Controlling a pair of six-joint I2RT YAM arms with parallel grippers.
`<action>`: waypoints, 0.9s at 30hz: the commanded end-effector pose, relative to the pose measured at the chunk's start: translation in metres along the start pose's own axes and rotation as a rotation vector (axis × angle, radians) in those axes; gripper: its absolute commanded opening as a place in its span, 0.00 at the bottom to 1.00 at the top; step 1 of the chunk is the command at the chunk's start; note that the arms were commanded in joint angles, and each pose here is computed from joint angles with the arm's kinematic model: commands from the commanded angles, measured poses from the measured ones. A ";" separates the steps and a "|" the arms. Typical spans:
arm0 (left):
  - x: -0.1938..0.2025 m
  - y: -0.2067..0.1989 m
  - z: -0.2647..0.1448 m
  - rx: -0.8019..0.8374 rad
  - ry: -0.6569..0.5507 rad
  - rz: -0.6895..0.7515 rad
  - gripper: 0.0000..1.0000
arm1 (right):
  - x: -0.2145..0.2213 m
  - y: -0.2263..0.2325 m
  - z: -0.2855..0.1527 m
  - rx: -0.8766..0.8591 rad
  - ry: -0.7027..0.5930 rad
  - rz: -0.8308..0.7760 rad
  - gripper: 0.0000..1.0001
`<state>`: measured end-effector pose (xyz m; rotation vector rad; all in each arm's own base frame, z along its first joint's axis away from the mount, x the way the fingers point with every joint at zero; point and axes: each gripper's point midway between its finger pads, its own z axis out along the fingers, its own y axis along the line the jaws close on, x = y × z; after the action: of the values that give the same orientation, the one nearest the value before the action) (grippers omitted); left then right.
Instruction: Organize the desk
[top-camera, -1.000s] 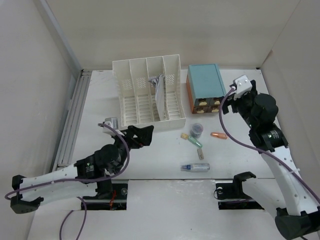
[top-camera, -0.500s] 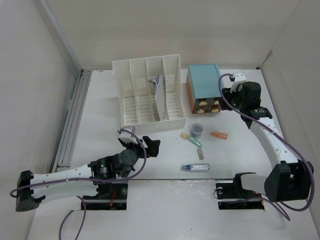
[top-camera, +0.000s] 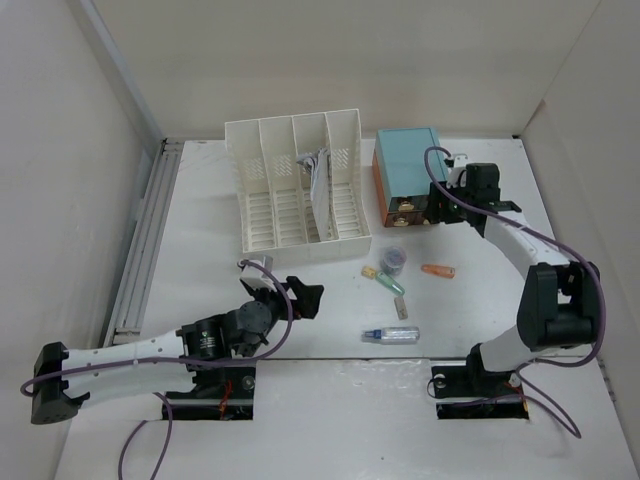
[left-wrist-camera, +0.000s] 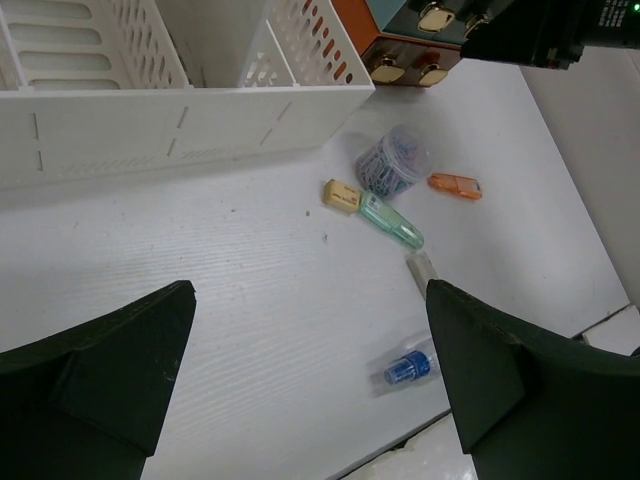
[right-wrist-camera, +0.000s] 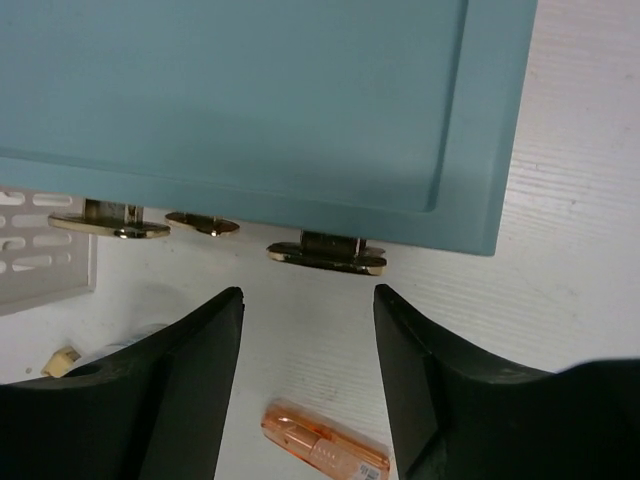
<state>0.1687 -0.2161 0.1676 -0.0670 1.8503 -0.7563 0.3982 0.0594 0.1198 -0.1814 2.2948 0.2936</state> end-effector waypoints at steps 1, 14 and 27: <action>-0.002 -0.006 0.000 0.033 -0.010 -0.033 1.00 | -0.057 -0.002 -0.005 0.010 -0.160 -0.016 0.61; 0.001 -0.006 0.000 0.040 -0.004 -0.033 1.00 | -0.056 -0.010 0.009 0.048 -0.200 0.059 0.64; -0.001 -0.018 -0.001 0.085 0.007 -0.043 1.00 | -0.038 0.000 -0.017 0.042 -0.218 0.039 0.31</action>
<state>0.1626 -0.2221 0.1634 -0.0355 1.8646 -0.8018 0.4141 0.0544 0.1298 -0.0775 2.1822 0.2668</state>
